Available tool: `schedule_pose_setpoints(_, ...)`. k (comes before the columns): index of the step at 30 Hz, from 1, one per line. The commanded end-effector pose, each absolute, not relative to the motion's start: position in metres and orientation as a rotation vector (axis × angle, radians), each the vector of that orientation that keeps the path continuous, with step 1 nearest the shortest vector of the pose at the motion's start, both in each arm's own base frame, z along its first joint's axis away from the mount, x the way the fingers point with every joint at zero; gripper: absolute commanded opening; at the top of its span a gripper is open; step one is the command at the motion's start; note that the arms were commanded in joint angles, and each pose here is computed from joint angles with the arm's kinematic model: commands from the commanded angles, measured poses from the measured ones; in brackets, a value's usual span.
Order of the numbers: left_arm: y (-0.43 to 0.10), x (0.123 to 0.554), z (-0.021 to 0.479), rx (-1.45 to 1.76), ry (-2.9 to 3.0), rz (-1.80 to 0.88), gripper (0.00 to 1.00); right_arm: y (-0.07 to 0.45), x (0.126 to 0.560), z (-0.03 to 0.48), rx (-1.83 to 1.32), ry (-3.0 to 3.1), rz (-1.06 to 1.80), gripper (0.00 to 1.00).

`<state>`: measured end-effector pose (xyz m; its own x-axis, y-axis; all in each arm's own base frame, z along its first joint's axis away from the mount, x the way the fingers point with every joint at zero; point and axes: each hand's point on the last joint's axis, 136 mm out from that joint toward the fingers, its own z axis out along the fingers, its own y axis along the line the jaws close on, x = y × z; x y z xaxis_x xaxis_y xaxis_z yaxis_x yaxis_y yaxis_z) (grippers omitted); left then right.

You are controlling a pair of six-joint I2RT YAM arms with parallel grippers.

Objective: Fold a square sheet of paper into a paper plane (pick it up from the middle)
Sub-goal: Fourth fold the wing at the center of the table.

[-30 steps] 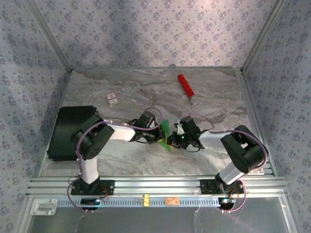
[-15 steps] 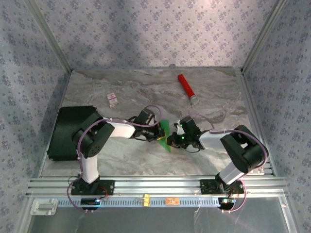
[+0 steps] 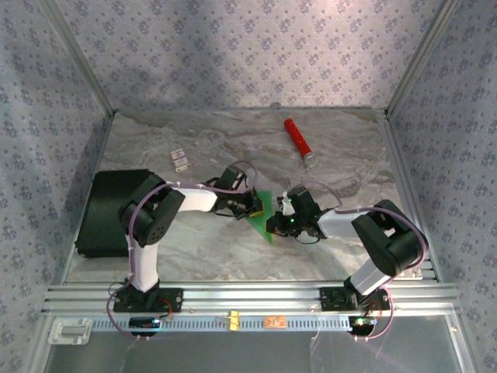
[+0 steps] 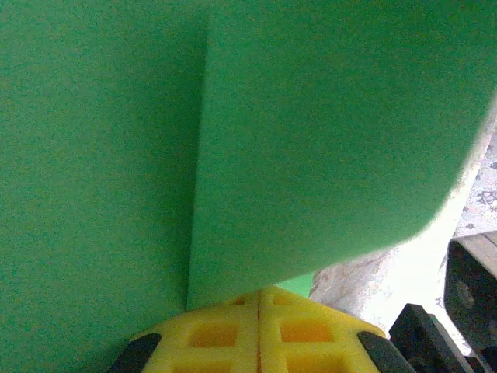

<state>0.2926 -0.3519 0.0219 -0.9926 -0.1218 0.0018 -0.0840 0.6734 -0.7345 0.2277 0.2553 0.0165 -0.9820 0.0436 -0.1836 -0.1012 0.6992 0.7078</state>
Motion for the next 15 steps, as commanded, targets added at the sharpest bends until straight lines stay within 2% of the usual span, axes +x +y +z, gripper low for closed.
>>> schedule_pose_setpoints(1, -0.328, 0.324, 0.004, -0.252, 2.803, -1.076, 0.07, 0.213, 0.178, -0.038, 0.046, 3.019, 0.913, 0.0)
schedule_pose_setpoints(15, -0.326, 0.345, 0.014, -0.219, 2.79, -1.093, 0.1, 0.209, 0.176, -0.038, 0.042, 3.023, 0.926, 0.0)
